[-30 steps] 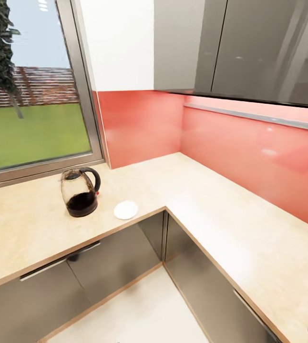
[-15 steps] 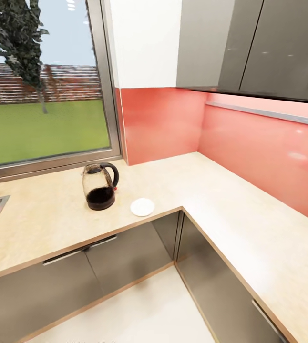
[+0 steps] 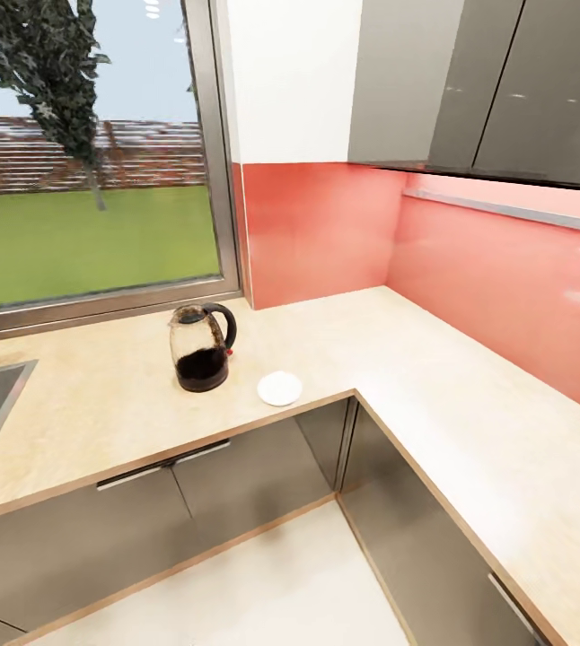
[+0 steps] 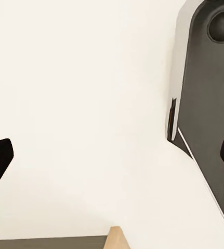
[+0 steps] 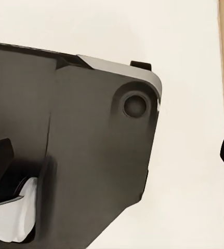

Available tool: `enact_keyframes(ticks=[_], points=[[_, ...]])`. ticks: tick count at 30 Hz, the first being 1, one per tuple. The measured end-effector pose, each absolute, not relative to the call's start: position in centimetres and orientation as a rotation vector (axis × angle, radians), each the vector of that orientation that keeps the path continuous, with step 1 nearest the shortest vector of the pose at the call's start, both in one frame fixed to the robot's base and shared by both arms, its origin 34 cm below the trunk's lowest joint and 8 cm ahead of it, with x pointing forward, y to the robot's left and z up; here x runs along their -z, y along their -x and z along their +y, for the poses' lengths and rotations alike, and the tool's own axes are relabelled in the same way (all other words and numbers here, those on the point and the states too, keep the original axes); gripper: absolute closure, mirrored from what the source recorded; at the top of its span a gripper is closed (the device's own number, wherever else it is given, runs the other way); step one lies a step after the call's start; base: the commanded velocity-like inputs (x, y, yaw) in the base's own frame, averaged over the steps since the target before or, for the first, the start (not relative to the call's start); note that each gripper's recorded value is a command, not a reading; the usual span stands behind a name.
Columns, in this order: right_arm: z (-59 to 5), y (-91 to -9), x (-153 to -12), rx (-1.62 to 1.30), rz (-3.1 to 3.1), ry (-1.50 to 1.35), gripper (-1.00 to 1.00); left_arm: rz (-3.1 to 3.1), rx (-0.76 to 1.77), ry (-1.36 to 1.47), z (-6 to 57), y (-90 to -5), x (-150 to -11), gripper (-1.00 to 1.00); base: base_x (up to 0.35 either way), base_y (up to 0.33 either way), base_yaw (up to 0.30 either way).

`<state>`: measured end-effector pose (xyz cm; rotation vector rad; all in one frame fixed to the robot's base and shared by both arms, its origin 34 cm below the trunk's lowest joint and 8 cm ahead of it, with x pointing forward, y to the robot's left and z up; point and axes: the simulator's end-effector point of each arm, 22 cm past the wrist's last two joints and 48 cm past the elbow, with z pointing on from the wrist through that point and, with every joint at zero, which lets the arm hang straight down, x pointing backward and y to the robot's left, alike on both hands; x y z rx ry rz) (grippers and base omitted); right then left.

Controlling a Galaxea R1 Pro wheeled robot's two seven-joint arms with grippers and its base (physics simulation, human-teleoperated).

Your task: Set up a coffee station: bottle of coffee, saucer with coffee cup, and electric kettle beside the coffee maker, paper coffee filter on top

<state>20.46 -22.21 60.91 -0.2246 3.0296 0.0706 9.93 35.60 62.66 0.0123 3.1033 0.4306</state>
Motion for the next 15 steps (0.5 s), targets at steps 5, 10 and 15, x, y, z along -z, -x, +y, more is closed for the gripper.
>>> enact_keyframes(ticks=[5, 10, 15], points=[[-22.29, -20.54, -60.92, -0.069, 3.028, 0.222, -1.00, 3.103, -0.430, -0.013, 35.53, -9.99, -62.64, -1.00, 0.000, 0.000, 0.000], [-22.45, -20.58, -60.91, -0.066, 3.028, 0.211, -1.00, 3.102, -0.430, -0.013, 35.55, -10.00, -62.65, -1.00, 0.000, 0.000, 0.000], [-22.37, -20.65, -60.92, -0.068, 3.027, 0.200, -1.00, 3.100, -0.430, -0.014, 35.57, -10.12, -62.64, -1.00, 0.000, 0.000, 0.000]])
